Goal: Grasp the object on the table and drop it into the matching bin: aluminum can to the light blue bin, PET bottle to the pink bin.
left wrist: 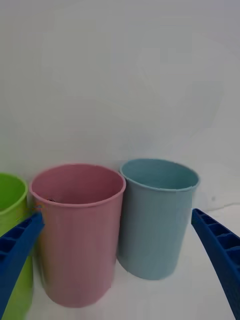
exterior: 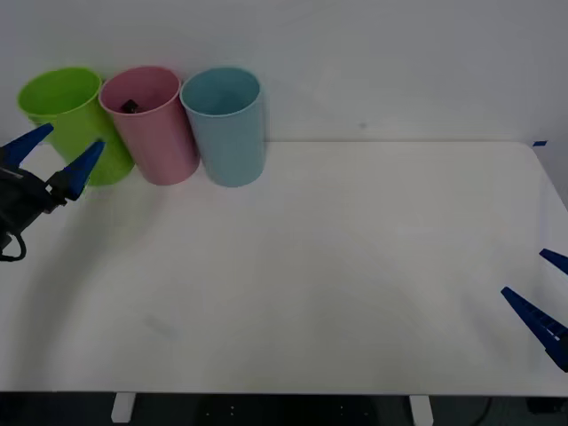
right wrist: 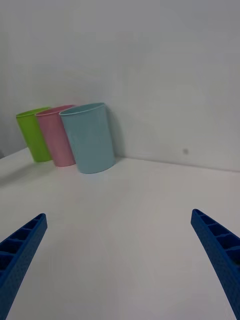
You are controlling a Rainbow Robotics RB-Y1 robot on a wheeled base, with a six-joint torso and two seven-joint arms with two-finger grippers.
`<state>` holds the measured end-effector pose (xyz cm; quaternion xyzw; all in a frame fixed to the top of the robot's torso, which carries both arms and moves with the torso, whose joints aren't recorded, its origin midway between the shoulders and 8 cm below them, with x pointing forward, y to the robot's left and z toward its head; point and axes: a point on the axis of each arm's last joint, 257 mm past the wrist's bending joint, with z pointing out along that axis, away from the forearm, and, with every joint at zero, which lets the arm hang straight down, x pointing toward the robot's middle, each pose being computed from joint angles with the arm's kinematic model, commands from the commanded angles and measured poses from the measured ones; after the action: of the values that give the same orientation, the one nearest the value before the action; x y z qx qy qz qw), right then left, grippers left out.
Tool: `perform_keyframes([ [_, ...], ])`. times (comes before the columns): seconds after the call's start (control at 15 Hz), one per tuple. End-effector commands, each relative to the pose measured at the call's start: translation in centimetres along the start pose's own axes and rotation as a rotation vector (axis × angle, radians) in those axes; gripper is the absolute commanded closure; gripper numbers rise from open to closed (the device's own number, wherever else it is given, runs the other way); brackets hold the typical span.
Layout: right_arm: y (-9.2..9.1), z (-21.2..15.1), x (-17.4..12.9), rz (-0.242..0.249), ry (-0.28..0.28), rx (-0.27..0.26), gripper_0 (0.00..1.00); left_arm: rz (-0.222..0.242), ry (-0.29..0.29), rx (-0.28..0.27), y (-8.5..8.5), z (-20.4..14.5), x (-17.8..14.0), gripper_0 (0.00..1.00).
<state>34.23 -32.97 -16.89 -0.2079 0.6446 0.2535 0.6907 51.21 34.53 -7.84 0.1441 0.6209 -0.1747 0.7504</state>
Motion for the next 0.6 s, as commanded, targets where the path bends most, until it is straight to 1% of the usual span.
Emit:
perform_keyframes([
  [0.07,0.0,0.0,0.0,0.000,0.000,0.000,0.00,0.021,0.033,0.031,-0.4,-2.8,1.0,0.00],
  [0.33,0.0,0.0,0.0,0.000,0.000,0.000,0.00,0.056,0.067,0.060,-0.7,-6.2,1.9,0.00],
  [0.47,0.0,0.0,0.0,0.000,0.000,0.000,0.00,0.112,0.090,0.059,-0.5,-7.7,2.7,0.00],
  [0.53,0.0,0.0,0.0,0.000,0.000,0.000,0.00,0.131,0.103,0.059,-0.4,-8.4,3.1,0.00],
  [0.6,0.0,0.0,0.0,0.000,0.000,0.000,0.00,0.140,0.110,0.059,-0.4,-9.0,3.4,0.00],
])
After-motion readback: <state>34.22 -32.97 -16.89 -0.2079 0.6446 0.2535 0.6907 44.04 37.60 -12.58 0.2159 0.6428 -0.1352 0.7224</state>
